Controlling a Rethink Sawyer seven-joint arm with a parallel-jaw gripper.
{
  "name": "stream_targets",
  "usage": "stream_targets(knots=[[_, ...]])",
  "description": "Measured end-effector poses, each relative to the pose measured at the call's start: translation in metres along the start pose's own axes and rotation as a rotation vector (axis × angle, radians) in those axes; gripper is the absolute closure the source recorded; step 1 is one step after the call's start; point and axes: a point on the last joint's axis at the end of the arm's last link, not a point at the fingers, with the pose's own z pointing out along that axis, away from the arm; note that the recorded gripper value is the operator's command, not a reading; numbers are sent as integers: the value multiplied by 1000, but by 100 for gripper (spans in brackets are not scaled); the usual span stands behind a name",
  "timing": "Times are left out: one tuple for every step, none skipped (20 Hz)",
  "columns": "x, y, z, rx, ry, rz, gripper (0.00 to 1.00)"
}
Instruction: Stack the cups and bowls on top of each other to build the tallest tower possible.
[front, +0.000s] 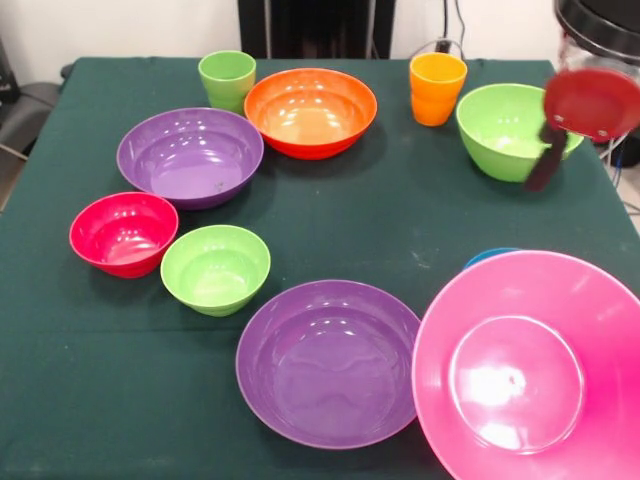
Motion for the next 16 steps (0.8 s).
stream_targets(knots=[[-3, 2, 0, -21, -10, 0, 0], [-8, 5, 0, -53, -26, -1, 0], [-15, 9, 0, -90, -44, 0, 0], [-20, 12, 0, -119, -58, 0, 0], [-24, 15, 1, -140, -67, 0, 0], [-27, 17, 2, -158, -73, 1, 0], [-32, 20, 5, -183, -79, 1, 0], [-34, 21, 7, -194, -80, 0, 0], [-37, 24, 11, -208, -78, -1, 0], [-38, 25, 13, -211, -75, -2, 0], [-39, 25, 16, -211, -73, -3, 0], [-41, 26, 20, -207, -71, -4, 0], [-43, 26, 29, -191, -66, -6, 0], [-45, 27, 33, -184, -66, -7, 0], [-45, 27, 35, -181, -65, -8, 0], [-47, 28, 43, -171, -65, -12, 0]])
